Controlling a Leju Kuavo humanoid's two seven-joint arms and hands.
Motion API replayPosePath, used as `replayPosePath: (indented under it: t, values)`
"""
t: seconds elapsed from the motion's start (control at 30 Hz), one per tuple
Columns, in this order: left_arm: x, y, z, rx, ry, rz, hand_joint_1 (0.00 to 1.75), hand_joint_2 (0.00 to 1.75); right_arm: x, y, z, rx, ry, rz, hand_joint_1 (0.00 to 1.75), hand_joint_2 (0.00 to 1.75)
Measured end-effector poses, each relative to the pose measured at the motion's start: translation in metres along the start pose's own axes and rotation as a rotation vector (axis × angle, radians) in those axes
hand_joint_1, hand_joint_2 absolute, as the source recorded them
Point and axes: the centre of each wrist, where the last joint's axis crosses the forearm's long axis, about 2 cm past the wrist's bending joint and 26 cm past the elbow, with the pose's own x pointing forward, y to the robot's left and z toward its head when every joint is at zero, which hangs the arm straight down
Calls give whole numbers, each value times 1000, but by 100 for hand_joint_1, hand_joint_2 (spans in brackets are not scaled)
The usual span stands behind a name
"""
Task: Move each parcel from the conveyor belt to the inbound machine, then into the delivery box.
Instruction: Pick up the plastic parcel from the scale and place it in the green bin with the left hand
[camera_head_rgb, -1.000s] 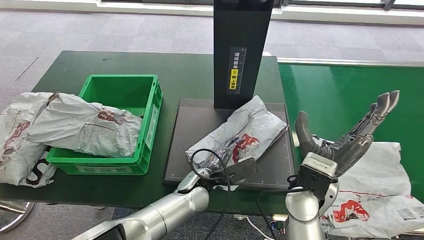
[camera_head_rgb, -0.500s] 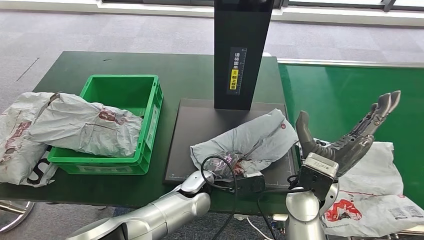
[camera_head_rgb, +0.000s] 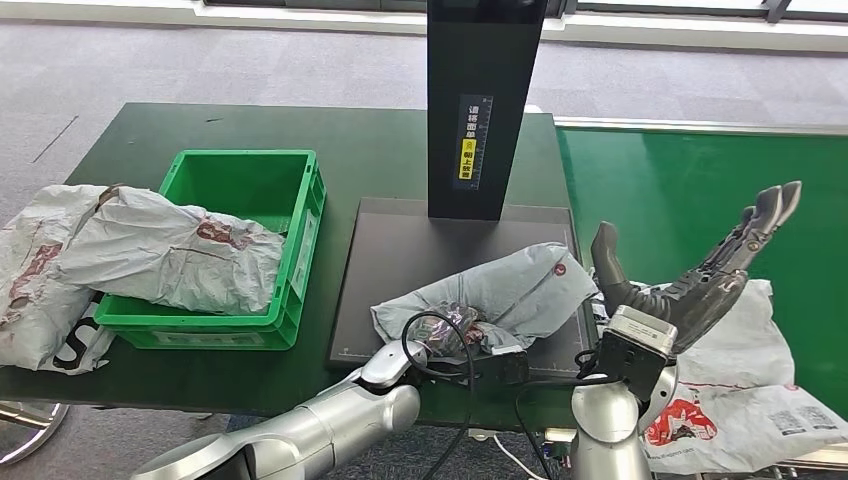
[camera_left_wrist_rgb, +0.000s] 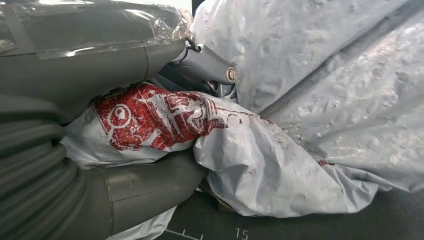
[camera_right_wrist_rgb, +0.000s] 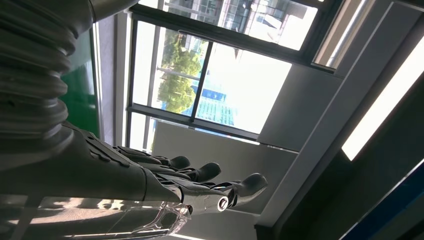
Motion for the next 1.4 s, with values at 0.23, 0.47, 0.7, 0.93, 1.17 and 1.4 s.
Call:
replayPosePath:
  t: [0.23, 0.47, 0.7, 0.93, 1.17, 1.4]
  values:
    - [-3, 2, 1, 124, 16, -42, 175, 175, 0, 0, 0, 1, 0, 1, 0, 175]
    - [11, 28, -1, 447, -295, -449, 175, 175, -3, -3, 2, -3, 9, 15, 0, 175]
    - [-59, 141, 45, 1049, 28, -261, 175, 175, -6, -6, 5, -5, 23, 25, 0, 175]
    - [-105, 168, 109, 1307, 253, -222, 175, 175, -6, -7, 6, -6, 30, 21, 0, 175]
    - [-133, 179, 147, 1402, 386, -273, 175, 175, -6, -7, 6, -10, 36, 15, 0, 175]
    - [-143, 179, 158, 1411, 455, -296, 175, 175, -6, -7, 6, -10, 36, 15, 0, 175]
